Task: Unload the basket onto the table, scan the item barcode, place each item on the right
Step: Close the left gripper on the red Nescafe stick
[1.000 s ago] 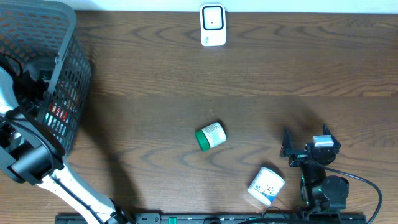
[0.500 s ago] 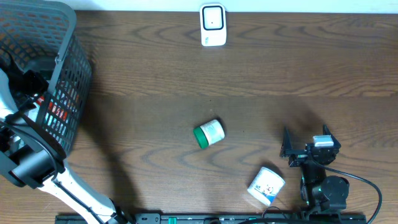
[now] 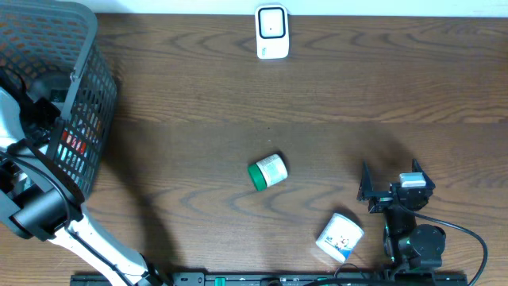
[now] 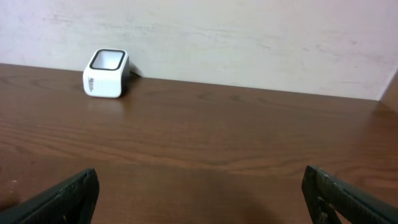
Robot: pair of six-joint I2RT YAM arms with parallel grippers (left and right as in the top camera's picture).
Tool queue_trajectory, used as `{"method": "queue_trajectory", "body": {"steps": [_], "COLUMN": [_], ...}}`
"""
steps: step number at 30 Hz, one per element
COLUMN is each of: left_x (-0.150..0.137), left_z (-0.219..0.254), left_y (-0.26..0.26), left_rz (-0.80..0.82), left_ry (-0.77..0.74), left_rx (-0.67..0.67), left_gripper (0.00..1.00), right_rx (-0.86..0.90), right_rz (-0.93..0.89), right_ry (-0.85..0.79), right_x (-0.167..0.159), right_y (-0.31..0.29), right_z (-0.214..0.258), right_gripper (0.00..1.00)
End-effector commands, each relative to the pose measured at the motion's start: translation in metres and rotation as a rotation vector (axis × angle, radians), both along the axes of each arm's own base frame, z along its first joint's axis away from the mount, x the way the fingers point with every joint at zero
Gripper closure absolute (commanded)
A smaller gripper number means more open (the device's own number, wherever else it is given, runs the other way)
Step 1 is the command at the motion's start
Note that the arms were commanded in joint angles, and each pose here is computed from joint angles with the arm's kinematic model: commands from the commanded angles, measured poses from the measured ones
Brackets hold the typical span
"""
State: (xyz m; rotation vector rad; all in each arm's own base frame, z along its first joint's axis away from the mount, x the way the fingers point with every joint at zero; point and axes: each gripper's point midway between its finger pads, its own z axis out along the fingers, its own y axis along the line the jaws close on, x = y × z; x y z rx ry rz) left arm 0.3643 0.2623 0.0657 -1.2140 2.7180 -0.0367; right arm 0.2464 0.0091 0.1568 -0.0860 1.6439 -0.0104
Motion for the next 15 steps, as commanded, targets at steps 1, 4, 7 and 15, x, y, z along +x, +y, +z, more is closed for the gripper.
{"method": "queue_trajectory", "body": {"steps": [1, 4, 7, 15], "left_x": [-0.0018, 0.0000, 0.0005, -0.0004], "left_z": [0.0080, 0.0084, 0.0087, 0.0104], "left_y": [0.0048, 0.0061, 0.0069, 0.0075], "left_rz": [0.009, 0.009, 0.010, 0.012], "left_ry": [-0.008, -0.016, -0.019, -0.017], "left_rx": [0.030, 0.036, 0.038, 0.037], "left_gripper": [0.64, 0.70, 0.70, 0.83], "right_rx": [0.011, 0.011, 0.011, 0.011], "right_rz": [-0.002, -0.002, -0.002, -0.002], "right_ry": [0.000, 0.000, 0.000, 0.000], "right_x": [-0.0002, -0.0002, -0.0002, -0.0002], "right_y": [0.0000, 0.0000, 0.0001, 0.0000], "right_z": [-0.0002, -0.0002, -0.0002, -0.0002], "right_gripper": [0.01, 0.01, 0.01, 0.01]}}
